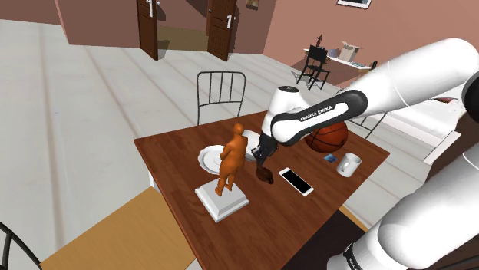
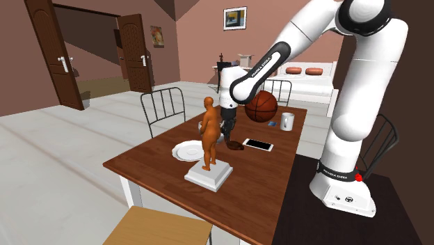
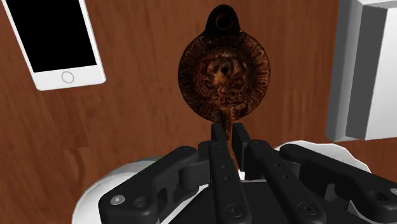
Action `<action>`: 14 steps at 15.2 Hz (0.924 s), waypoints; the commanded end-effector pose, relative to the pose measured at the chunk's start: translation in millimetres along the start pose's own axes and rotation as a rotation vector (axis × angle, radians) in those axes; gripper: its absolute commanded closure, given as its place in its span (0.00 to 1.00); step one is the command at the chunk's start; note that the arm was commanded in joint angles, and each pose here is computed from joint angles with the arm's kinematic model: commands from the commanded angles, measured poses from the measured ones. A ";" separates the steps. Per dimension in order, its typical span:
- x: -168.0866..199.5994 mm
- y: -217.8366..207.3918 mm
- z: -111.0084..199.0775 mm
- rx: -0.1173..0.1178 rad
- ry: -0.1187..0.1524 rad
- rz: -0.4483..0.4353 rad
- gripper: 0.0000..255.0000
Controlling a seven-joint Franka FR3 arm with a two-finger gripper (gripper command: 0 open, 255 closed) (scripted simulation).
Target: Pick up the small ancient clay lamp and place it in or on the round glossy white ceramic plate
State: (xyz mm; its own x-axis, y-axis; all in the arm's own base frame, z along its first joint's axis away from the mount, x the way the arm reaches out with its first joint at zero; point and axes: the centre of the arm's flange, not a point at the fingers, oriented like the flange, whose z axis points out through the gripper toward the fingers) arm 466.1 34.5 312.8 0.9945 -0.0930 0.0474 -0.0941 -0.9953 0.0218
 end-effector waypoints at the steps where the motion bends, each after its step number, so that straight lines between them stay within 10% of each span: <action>1: 22.4 -15.7 3.6 0.001 0.000 0.001 1.00; 14: 173.9 -100.1 12.5 0.001 0.000 0.001 1.00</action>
State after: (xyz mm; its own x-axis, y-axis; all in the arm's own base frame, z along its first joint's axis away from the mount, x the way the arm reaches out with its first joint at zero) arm 635.7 114.9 308.9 0.9945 -0.0909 0.0514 -0.0919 -0.9956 0.0187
